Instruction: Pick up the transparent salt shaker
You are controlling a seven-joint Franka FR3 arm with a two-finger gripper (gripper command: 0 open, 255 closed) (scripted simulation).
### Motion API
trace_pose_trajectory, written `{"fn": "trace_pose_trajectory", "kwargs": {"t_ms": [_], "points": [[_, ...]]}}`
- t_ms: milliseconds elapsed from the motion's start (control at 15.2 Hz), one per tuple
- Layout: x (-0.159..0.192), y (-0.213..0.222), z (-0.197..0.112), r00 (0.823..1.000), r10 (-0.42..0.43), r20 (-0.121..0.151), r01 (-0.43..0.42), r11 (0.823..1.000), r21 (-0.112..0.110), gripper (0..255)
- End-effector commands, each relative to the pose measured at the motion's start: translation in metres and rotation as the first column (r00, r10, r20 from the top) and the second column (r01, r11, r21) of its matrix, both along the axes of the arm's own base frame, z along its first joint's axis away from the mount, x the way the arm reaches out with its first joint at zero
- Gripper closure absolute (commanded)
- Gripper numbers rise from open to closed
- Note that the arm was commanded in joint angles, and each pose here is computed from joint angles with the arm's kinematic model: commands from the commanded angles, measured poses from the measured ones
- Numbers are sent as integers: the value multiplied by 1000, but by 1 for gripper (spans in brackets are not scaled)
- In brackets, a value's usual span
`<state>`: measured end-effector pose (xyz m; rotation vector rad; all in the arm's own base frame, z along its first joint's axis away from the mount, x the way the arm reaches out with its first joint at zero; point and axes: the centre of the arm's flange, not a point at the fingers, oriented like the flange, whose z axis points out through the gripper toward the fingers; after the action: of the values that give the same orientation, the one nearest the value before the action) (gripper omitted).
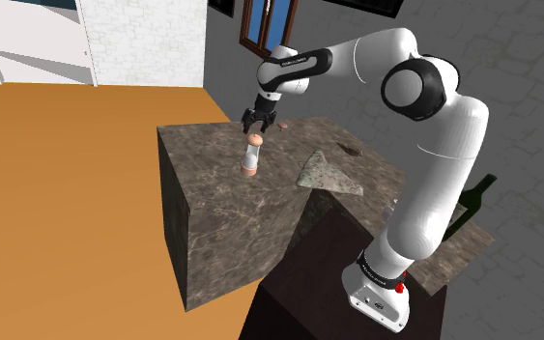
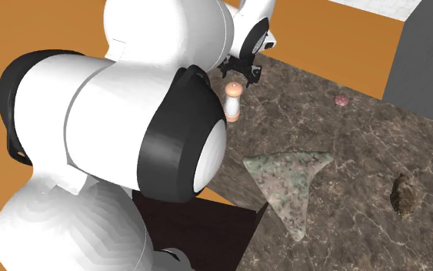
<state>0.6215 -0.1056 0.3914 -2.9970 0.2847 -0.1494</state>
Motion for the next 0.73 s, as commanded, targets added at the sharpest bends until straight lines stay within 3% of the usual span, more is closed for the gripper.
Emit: {"fn": "trace_pose_trajectory", "kwargs": {"t_ms": [0,396,462,660], "points": [[2,-1,-11,1000,0,1,0,1000,0,0],[2,-1,-30,1000,0,1,0,1000,0,0],[2,-1,-30,1000,0,1,0,1000,0,255],[2,-1,-30,1000,0,1,0,1000,0,255]]}}
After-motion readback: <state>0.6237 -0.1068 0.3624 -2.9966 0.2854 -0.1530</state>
